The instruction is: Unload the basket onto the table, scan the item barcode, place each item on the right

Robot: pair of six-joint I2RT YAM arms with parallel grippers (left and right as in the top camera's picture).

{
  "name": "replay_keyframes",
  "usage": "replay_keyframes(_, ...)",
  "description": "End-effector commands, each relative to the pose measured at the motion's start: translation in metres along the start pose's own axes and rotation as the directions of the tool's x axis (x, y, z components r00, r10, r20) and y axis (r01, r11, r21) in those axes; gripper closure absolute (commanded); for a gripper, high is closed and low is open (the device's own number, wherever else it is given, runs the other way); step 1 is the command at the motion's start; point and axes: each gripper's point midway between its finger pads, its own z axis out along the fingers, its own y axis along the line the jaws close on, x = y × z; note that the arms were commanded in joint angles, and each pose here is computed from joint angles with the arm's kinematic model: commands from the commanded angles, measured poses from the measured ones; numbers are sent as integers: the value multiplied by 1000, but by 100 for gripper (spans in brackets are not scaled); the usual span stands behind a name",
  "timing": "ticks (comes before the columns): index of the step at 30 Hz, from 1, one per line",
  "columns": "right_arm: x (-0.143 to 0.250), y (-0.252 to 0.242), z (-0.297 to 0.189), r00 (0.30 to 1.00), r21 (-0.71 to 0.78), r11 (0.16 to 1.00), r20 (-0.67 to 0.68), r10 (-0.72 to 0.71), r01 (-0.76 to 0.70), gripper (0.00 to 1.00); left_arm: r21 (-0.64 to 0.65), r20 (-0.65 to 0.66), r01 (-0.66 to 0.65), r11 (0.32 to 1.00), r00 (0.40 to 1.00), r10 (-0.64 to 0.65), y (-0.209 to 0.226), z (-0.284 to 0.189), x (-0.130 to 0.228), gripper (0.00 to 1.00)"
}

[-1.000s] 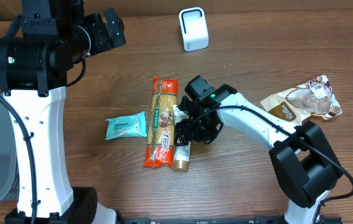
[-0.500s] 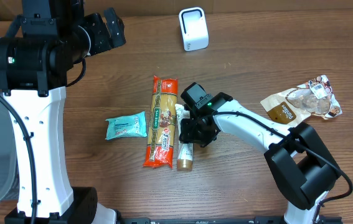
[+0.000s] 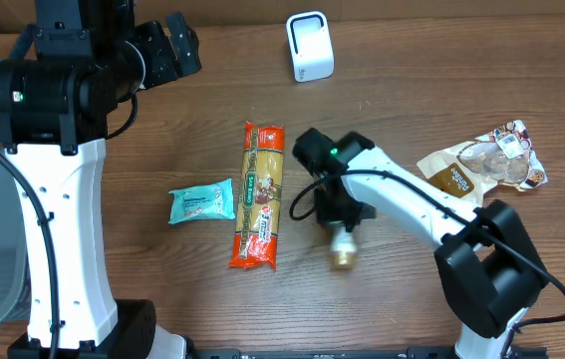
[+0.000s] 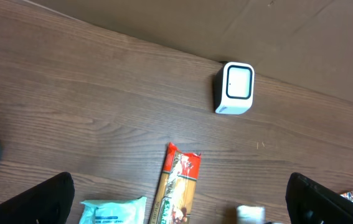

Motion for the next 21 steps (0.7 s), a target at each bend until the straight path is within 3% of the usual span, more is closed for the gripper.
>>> replay_keyframes(1,-39,-40,-41,971,225,974,238,-18,-37,96,-6,6,19,1000,1000,-19,1,1,-3,0)
replay_keyframes(11,-24,-31,29,998,330,944,50,-37,18,94,-6,6,19,1000,1000,-19,1,1,-3,0)
replay_keyframes(12,-22,-27,33,998,337,941,45,-40,23,90,-6,6,19,1000,1000,-19,1,1,-3,1)
replay_keyframes(15,-15,-12,40,997,330,942,34,-74,59,63,-6,6,19,1000,1000,-19,1,1,-3,0)
replay_keyframes(21,4,17,42,990,290,948,15,-139,129,24,-6,6,19,1000,1000,-19,1,1,-3,0)
